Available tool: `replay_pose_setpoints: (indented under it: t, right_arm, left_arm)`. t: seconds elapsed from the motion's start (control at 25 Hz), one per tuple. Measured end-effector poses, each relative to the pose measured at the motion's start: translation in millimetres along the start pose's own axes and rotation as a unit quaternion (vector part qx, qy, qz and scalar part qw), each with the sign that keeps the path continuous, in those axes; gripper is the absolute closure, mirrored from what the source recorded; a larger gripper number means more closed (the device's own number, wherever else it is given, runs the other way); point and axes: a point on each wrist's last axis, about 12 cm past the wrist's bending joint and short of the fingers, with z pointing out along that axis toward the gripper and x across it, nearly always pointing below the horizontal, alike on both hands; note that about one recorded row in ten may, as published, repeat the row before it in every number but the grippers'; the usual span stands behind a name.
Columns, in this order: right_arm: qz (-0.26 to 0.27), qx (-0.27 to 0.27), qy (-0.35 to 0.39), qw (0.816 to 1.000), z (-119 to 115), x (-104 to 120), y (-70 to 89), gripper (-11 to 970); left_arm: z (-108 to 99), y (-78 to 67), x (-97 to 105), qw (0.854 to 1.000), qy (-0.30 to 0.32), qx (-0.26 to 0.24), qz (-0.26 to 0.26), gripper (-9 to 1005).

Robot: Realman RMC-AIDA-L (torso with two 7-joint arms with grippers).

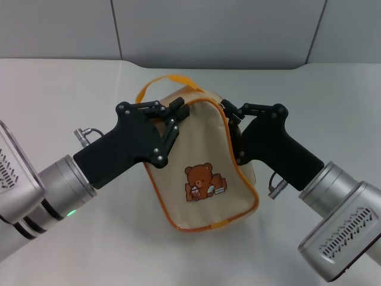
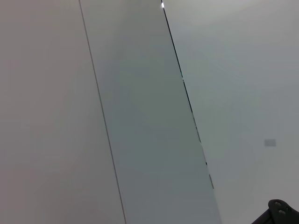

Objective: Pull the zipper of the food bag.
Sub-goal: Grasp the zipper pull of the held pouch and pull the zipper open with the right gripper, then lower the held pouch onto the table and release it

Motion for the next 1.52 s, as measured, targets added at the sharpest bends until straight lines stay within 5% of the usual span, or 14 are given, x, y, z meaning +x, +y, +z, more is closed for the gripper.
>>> replay_pose_setpoints:
  t: [0.24, 0.48, 0.72, 0.96, 1.2, 1.32, 1.52]
  right_arm:
    - [0.002, 0.001, 0.004, 1.0, -3.3, 0.4, 1.7, 960]
    - [0.02, 0.012, 0.039, 0.999, -30.7, 5.4, 12.8, 961]
    - [0.046, 0.023, 0.109, 0.993, -89.8, 9.8, 37.5, 960]
    - [0.048, 0.024, 0.127, 0.99, -105.3, 10.8, 42.2, 958]
    - [0.062, 0.071, 0.111, 0.989, -111.2, 4.6, 36.1, 957]
    - [0.107, 0.127, 0.096, 0.981, -117.4, 3.2, 23.2, 957]
    - [0.22, 0.14, 0.076, 0.963, -122.5, 13.7, 1.0, 890]
  left_arm:
    - [-0.1, 0.3, -0.2, 1.0, -0.001, -0.001, 0.0, 942]
    - [-0.5, 0.6, -0.5, 1.0, -0.003, -0.003, -0.003, 942]
    - [-0.3, 0.8, -0.7, 1.0, -0.003, -0.004, -0.003, 943]
    - [-0.3, 1.6, -0.1, 1.0, -0.001, -0.008, -0.003, 943]
    - [0.7, -5.8, 3.5, 0.999, 0.003, -0.02, -0.033, 944]
    - [1.3, -12.9, 9.1, 0.995, 0.013, -0.053, -0.078, 944]
    - [4.5, -25.7, 19.7, 0.988, 0.047, -0.087, -0.12, 932]
